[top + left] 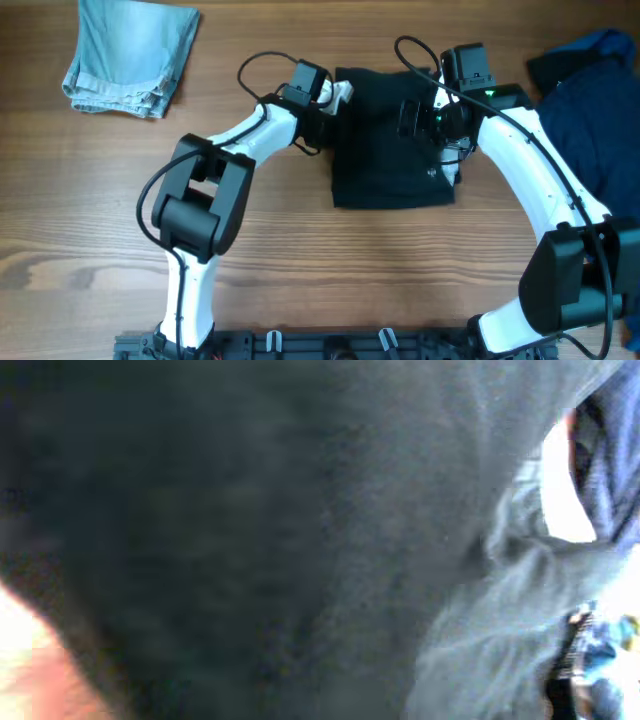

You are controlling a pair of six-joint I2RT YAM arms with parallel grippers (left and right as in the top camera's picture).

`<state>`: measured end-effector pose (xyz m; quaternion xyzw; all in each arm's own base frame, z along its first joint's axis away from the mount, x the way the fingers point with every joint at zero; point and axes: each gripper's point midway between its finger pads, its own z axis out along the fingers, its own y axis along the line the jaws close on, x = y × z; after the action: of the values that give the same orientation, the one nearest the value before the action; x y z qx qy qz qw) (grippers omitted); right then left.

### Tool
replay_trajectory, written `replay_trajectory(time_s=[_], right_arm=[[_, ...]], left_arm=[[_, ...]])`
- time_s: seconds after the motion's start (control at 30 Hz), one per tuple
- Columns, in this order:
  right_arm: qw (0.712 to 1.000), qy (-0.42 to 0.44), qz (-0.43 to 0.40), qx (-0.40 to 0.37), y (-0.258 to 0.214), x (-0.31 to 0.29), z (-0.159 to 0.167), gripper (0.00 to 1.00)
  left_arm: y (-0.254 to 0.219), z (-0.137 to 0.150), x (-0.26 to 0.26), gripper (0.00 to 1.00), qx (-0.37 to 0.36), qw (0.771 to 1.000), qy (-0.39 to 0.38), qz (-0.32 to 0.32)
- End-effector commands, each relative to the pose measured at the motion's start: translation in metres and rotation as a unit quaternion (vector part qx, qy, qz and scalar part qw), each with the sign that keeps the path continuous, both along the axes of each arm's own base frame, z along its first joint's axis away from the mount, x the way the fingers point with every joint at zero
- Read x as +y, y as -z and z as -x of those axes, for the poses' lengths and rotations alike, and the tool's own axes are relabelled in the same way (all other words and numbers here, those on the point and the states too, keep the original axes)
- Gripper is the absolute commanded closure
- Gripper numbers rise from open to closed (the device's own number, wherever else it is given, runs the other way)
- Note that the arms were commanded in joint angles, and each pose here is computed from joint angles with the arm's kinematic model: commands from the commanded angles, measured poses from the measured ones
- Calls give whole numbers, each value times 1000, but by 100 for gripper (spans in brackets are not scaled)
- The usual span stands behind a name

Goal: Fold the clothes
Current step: 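Carry the folded shorts with the left gripper to the top-left beside the denim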

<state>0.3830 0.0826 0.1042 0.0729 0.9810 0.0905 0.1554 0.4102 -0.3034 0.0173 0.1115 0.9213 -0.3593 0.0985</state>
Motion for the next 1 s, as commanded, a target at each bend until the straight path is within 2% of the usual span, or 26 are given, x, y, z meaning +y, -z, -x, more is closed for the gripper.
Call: replay_trajectory(time_s=[0.0,0.27,0.47,0.97], right_arm=[[1000,-7,11,4,5,-2,-1,1],[1000,-6,13,19,7,-3,7,0],[999,-6,16,38,10,-5,15,0],[997,-6,22,77,14,-8,34,0]], left_arm=[[4,-48,46,96,-80,995,-25,-60],[-41,-128,129,96,-157,978,-120,-74],[-77,-167,179,96,-210,960,-165,-83],[-127,-211,308,96,-300,914,-247,-114]])
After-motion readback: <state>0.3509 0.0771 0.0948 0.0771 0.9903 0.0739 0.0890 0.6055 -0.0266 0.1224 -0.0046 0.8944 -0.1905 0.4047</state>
